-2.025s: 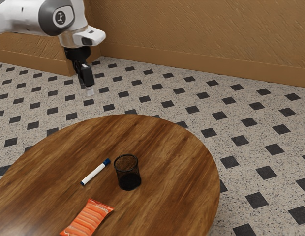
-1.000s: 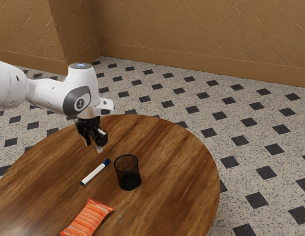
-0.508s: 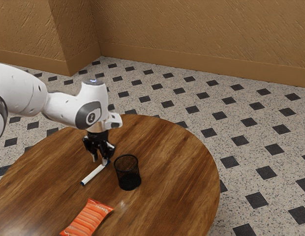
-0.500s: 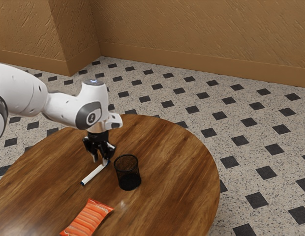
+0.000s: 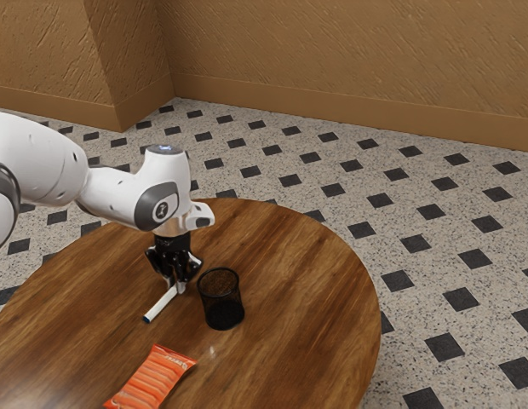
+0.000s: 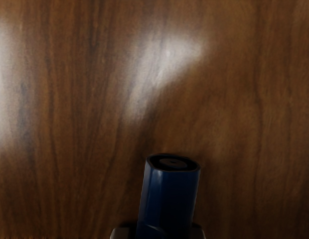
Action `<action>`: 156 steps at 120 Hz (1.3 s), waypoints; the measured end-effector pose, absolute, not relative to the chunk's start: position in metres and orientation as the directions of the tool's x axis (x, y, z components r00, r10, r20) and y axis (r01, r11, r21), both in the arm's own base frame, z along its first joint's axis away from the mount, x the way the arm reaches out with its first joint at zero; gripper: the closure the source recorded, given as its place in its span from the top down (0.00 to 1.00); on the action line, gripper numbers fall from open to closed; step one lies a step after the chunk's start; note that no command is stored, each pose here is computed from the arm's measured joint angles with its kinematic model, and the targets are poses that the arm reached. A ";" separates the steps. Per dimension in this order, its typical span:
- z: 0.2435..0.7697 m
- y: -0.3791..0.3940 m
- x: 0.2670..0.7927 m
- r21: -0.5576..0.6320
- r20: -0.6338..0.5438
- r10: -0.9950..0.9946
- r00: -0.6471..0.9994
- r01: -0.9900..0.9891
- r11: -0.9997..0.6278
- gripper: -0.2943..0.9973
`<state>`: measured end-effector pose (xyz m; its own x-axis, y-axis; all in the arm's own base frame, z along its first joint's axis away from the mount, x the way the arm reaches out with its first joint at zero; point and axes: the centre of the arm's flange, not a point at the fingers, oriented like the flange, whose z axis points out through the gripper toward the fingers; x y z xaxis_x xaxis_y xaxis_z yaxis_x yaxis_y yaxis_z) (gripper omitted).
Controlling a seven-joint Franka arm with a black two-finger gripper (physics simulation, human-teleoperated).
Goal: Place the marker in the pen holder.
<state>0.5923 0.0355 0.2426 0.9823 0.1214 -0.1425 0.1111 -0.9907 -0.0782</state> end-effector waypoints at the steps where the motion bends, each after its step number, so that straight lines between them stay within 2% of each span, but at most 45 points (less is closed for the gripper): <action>1: 0.243 0.035 0.592 -0.078 -0.142 0.122 0.982 0.112 -0.991 0.25; 13: 0.256 0.035 0.593 -0.077 -0.123 0.132 0.984 0.123 -0.989 0.21; 42: 0.445 0.004 0.573 -0.032 0.103 0.096 0.990 0.099 -0.995 0.17; 61: 0.504 -0.029 0.546 -0.002 0.162 0.055 0.985 0.056 -0.998 0.16; 86: 0.487 -0.077 0.548 0.030 0.128 -0.003 0.992 -0.007 -1.000 0.16; 113: 0.472 -0.081 0.562 0.028 0.149 -0.005 0.989 -0.009 -1.000 0.16; 131: 0.437 -0.079 0.582 0.022 0.136 0.004 0.991 0.001 -1.000 0.16; 156: 0.422 -0.075 0.596 0.028 0.216 0.013 0.976 0.007 -1.000 0.16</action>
<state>0.5959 -0.0754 0.4222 0.9764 0.0131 0.2157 0.0072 -0.9996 0.0280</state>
